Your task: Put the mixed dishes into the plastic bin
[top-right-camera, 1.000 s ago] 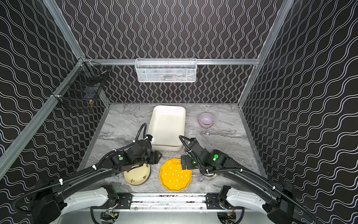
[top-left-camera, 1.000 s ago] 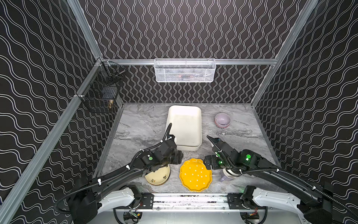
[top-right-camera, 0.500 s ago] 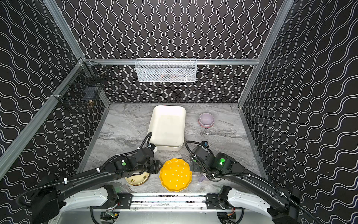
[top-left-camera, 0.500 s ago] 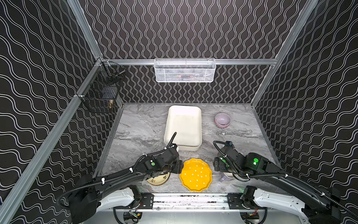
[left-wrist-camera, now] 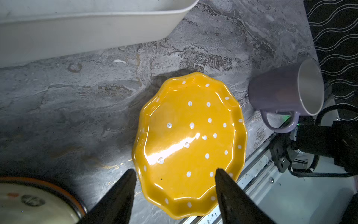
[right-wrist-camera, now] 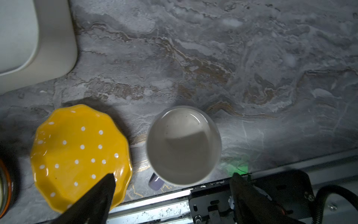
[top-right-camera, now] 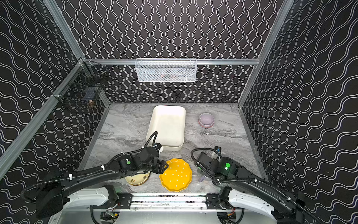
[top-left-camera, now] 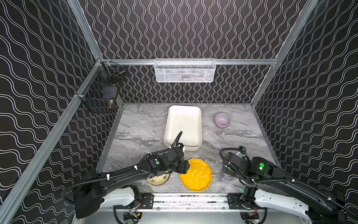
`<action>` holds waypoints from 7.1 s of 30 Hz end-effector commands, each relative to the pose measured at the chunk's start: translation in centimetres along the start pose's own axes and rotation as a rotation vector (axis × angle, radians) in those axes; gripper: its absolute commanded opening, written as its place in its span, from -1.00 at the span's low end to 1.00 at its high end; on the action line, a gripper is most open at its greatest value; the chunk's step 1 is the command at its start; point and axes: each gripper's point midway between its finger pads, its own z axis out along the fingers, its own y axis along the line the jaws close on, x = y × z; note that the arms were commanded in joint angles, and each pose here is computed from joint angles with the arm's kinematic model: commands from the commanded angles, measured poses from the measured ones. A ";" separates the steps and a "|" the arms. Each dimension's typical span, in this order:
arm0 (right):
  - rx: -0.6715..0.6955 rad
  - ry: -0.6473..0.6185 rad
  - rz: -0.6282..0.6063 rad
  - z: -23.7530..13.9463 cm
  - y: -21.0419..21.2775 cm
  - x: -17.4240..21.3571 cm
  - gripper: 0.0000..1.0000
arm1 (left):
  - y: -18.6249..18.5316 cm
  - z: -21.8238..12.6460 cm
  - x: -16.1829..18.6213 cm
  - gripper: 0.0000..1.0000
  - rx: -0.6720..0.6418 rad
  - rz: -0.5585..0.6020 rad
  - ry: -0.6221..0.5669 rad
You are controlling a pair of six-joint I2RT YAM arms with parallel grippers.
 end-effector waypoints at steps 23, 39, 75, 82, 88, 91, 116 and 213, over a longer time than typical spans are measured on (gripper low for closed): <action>0.041 0.078 0.247 4.9 -2.1 0.9 0.41 | -2.4 -6.7 -7.9 0.97 -0.060 0.161 -0.247; 0.047 0.199 0.138 8.5 0.4 1.2 -0.18 | 0.0 -7.8 -9.2 0.97 -0.168 0.206 -0.271; -0.017 0.099 -0.003 5.4 2.9 -4.6 -0.08 | 12.6 -5.2 -13.6 0.97 -0.340 -0.030 -0.175; -0.065 0.177 -0.014 6.8 3.5 -2.6 0.03 | 14.2 -5.1 -15.1 0.97 -0.336 -0.067 -0.172; -0.084 0.230 -0.020 8.6 4.1 -1.2 -0.09 | 15.4 -5.2 -15.9 0.97 -0.327 -0.099 -0.175; -0.079 0.248 -0.030 9.4 4.2 -0.9 -0.28 | 16.2 -4.1 -15.5 0.97 -0.306 -0.117 -0.171; -0.088 0.087 -0.134 4.1 8.1 -9.6 -0.97 | 20.1 -1.4 -16.3 0.97 -0.287 -0.234 -0.093; -0.188 -0.014 -0.246 5.6 15.6 -20.1 -0.06 | 8.8 8.8 -21.5 0.46 -0.249 -0.074 -0.014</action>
